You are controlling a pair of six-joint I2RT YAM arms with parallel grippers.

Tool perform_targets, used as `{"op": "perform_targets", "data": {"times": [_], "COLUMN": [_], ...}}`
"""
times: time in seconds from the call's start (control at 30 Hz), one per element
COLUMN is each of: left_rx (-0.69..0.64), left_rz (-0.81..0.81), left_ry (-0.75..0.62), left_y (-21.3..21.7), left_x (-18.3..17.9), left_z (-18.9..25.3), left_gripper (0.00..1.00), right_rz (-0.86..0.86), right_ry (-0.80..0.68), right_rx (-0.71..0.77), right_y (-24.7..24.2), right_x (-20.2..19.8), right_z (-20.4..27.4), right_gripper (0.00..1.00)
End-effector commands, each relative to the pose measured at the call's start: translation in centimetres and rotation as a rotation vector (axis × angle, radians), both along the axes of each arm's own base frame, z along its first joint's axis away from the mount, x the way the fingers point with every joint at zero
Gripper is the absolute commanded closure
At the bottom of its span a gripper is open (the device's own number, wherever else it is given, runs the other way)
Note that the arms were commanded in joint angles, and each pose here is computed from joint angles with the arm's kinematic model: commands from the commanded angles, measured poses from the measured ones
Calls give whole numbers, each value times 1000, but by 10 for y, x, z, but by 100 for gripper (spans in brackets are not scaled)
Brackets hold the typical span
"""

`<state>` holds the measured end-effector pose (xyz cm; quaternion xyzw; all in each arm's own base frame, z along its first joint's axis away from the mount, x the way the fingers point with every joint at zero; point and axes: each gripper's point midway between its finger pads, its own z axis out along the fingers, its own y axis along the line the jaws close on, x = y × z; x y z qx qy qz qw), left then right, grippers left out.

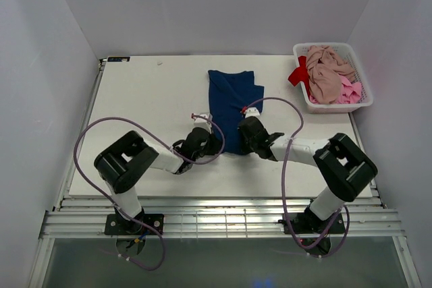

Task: Fold and stack the t-shirts
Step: Grab one side of the 2/3 rectangular tshirt with both arms

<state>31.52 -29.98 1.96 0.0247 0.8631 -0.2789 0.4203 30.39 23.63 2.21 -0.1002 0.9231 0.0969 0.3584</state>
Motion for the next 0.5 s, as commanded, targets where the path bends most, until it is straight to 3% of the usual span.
{"op": "perform_targets", "data": {"times": [0.0,0.27,0.4,0.47], "left_rx": [215,245,276,220], "left_rz": [-37,-55,41,66], "left_ry": [251,261,174,130], "left_y": [39,52,64,57], "left_x": [-89,-175,-178,-174], "left_z": [-71,-68,-42,-15], "left_gripper": [99,100,100,100], "right_rz": [-18,-1,-29,-28], "right_ry": [145,139,78,57], "right_rx": [-129,-102,-99,-108], "right_y": [-33,-34,-31,-31], "right_x": [-67,-153,-162,-166], "right_z": [-28,-15,9,23], "right_gripper": [92,92,92,92]}}
